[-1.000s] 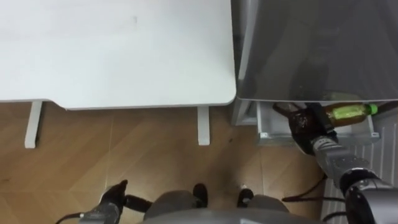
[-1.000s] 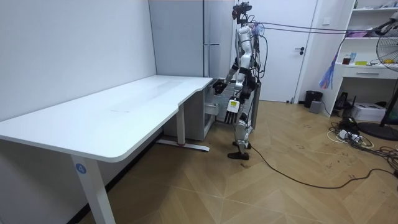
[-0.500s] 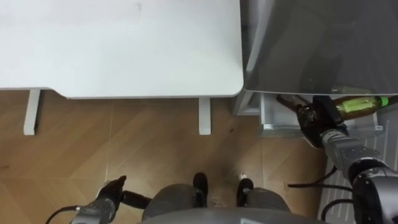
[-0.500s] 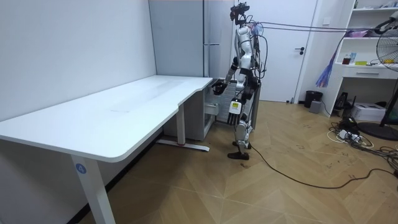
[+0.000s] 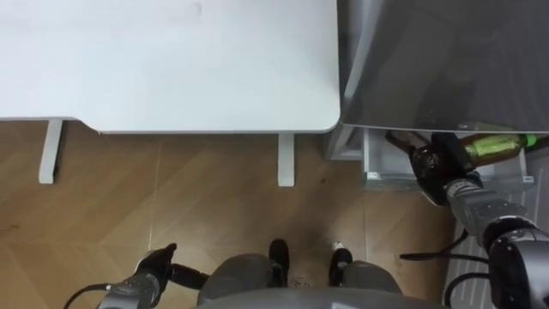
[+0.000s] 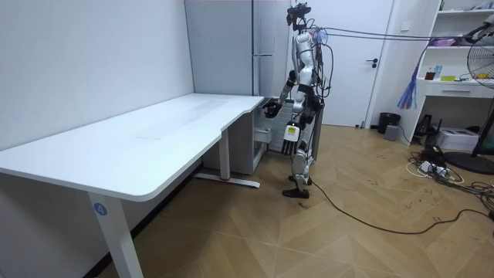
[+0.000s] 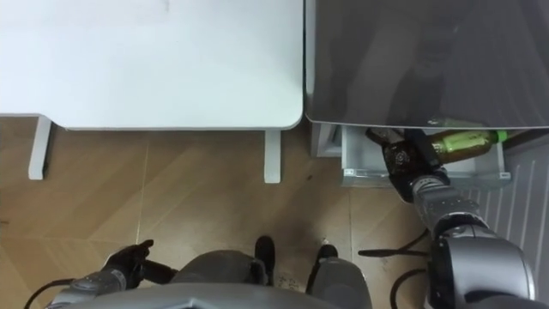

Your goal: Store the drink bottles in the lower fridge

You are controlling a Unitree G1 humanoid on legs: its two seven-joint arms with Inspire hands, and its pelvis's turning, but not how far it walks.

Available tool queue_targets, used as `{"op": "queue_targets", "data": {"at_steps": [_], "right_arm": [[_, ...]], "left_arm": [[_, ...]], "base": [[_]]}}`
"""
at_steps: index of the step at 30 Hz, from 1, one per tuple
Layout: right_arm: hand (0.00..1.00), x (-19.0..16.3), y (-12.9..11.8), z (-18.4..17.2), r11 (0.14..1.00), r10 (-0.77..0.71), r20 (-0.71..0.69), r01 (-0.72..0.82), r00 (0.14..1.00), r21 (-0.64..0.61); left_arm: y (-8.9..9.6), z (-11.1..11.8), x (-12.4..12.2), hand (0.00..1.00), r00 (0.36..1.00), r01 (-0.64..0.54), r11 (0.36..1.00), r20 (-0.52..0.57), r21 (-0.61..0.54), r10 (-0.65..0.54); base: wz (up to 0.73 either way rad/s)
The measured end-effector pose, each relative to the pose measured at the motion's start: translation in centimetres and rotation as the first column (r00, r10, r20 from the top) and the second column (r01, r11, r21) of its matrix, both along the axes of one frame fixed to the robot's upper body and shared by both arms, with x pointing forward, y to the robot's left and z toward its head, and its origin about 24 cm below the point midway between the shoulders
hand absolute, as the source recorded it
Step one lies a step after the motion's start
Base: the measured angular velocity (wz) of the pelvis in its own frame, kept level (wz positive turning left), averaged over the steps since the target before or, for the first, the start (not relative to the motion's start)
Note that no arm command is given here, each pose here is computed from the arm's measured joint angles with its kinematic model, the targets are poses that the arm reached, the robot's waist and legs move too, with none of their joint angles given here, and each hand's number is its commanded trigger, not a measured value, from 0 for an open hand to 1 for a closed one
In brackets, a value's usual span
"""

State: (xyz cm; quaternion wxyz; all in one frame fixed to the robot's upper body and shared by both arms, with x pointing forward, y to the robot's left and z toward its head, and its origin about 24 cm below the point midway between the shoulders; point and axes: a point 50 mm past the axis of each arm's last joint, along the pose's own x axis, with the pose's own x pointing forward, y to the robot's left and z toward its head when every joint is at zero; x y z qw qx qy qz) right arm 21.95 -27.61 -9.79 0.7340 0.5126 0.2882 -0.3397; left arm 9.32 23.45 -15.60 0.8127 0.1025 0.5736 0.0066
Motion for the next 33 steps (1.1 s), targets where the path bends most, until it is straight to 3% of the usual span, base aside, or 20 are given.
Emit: {"op": "queue_targets", "data": {"at_steps": [17, 19, 20, 33], "right_arm": [[0.00, -0.07, -0.26, 0.05, 1.000, -0.010, -0.014, 0.010, 1.000, -0.006], [0.82, -0.10, -0.26, 0.03, 1.000, -0.012, -0.022, 0.012, 1.000, -0.006], [1.00, -0.11, -0.27, 0.02, 1.000, -0.012, -0.023, 0.012, 1.000, -0.006], [1.00, -0.21, -0.41, 0.01, 1.000, -0.028, -0.043, 0.028, 0.999, 0.000]], "left_arm": [[0.05, 0.07, 0.26, 0.00, 1.000, -0.004, 1.000, 0.007, 0.009, 0.004], [0.05, 0.05, 0.22, 0.00, 1.000, -0.005, 1.000, 0.006, 0.009, 0.005], [0.05, 0.05, 0.22, 0.00, 1.000, -0.005, 1.000, 0.006, 0.009, 0.005], [0.09, -0.06, -0.25, 0.00, 1.000, -0.005, 1.000, -0.017, 0.013, 0.005]], "base": [[-0.01], [0.00], [0.00], [0.00]]}}
